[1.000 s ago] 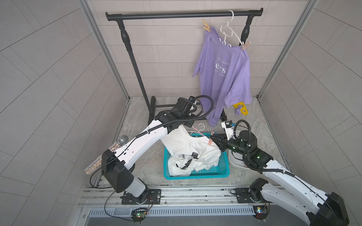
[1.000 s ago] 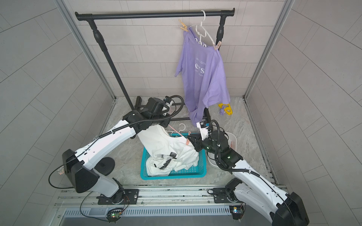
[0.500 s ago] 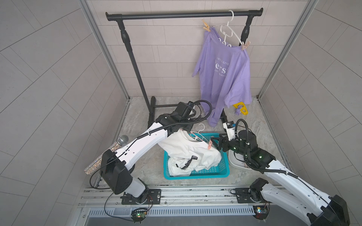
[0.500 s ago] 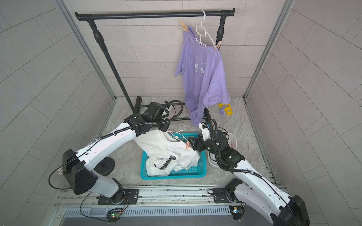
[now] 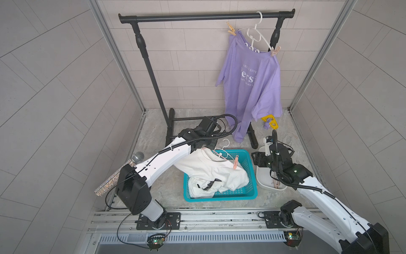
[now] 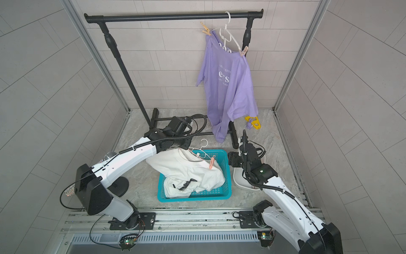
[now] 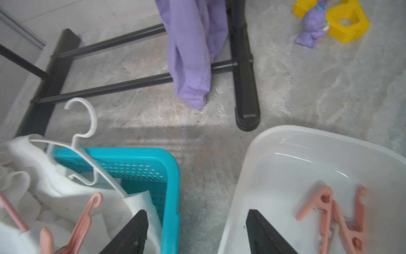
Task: Use clothespins to secure the t-shirt on both sides of the hanger
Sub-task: Place the hanger in the basket, then pick up the clothespin from the storage box, then open the clothespin.
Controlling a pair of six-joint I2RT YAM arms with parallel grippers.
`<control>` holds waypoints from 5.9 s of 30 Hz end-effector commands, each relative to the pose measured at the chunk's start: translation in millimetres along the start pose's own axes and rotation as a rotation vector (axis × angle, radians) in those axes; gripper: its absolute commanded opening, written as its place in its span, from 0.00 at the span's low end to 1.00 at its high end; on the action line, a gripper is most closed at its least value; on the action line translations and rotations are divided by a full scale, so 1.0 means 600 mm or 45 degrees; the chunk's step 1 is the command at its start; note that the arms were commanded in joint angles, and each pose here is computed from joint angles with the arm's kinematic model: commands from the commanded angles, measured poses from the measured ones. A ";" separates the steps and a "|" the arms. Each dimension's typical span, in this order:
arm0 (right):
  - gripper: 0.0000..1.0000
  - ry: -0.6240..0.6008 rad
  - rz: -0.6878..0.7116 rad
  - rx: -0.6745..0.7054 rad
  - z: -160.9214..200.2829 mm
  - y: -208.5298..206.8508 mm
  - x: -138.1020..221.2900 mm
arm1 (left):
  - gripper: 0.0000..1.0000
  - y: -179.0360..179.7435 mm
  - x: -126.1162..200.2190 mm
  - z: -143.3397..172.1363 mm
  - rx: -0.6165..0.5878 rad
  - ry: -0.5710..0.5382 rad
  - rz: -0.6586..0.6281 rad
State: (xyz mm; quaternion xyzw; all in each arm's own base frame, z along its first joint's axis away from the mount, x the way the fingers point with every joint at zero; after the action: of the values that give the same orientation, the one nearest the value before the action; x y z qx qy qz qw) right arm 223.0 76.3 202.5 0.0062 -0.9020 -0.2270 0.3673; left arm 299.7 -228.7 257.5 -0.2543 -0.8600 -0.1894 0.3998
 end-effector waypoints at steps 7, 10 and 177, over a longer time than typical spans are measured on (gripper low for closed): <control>0.68 0.017 0.388 -0.128 0.002 -0.075 -0.001 | 0.06 -0.003 -0.044 0.031 -0.002 0.166 0.002; 0.67 0.025 0.470 -0.156 0.004 -0.094 -0.008 | 0.07 -0.002 -0.049 0.032 -0.005 0.181 0.001; 0.00 0.417 -1.092 -0.280 -0.044 0.256 -0.014 | 0.69 0.021 0.056 -0.012 0.536 -0.549 0.975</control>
State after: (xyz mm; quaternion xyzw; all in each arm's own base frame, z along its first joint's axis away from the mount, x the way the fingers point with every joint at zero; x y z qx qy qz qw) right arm 268.0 192.8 254.5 0.3325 -0.7387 -0.4234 0.4057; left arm 290.6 -210.5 276.3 -0.4781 -0.7929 0.1869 0.3284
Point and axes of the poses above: each gripper's point midway between its finger pads, its own x axis back along the fingers, its own y axis along the line the jaws close on, z = x × y, the point moved 7 cm from there along x, back along the fingers, and after that the axes turned 14 degrees about -x, right-handed, at the moved point
